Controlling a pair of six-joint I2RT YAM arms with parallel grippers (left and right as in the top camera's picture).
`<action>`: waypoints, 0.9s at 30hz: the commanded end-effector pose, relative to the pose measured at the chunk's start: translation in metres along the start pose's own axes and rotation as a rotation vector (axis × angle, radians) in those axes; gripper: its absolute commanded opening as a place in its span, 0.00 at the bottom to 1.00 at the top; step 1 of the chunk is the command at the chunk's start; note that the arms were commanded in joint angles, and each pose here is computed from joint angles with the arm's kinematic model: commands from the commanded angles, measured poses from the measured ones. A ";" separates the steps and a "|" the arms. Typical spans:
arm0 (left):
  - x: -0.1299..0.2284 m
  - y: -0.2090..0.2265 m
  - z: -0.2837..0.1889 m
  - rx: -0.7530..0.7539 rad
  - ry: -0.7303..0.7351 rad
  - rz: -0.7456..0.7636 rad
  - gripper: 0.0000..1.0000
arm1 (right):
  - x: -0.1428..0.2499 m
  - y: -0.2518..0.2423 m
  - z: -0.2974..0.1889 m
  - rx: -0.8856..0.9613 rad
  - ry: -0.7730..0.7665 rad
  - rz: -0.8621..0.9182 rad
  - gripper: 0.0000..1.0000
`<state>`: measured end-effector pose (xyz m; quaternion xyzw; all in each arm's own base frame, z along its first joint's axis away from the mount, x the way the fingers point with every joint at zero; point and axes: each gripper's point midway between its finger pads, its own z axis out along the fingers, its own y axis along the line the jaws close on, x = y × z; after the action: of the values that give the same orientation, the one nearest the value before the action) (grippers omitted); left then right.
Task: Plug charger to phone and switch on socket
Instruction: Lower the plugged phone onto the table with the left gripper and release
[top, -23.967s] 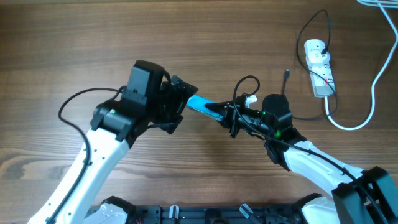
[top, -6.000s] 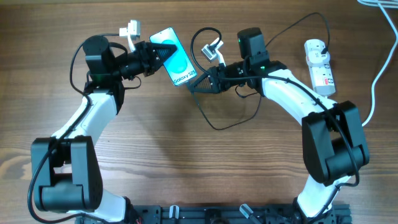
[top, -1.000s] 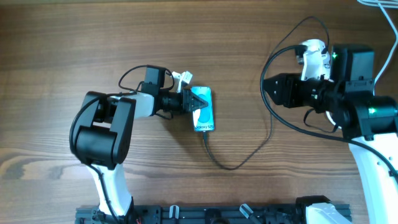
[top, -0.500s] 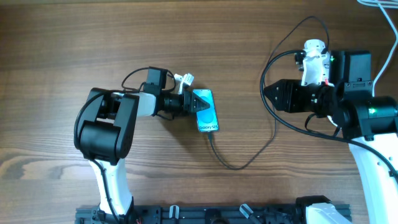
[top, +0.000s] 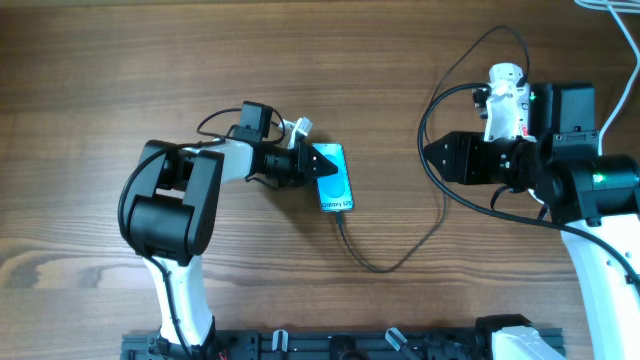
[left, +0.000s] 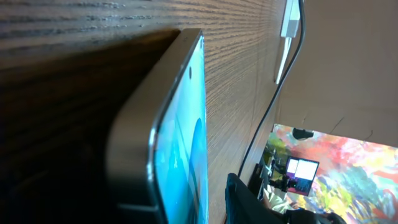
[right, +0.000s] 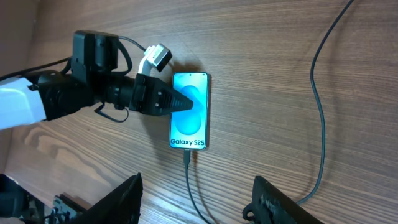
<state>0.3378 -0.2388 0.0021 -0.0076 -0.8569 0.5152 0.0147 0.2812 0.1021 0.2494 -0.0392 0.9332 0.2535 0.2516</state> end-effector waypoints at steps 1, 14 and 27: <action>-0.006 0.037 0.004 -0.155 -0.048 -0.056 0.27 | 0.000 0.001 -0.004 0.008 -0.007 -0.038 0.57; -0.031 0.027 0.003 -0.138 -0.127 0.053 0.28 | 0.003 -0.005 -0.004 0.041 0.005 -0.037 0.58; -0.039 0.045 -0.023 -0.151 -0.165 -0.031 0.25 | 0.003 -0.012 -0.004 0.082 0.002 -0.035 0.64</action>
<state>0.3748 -0.2171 0.0021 0.0122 -0.8675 0.4949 -0.0498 0.2780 0.0924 0.2416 -0.0364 0.9434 0.2223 0.2434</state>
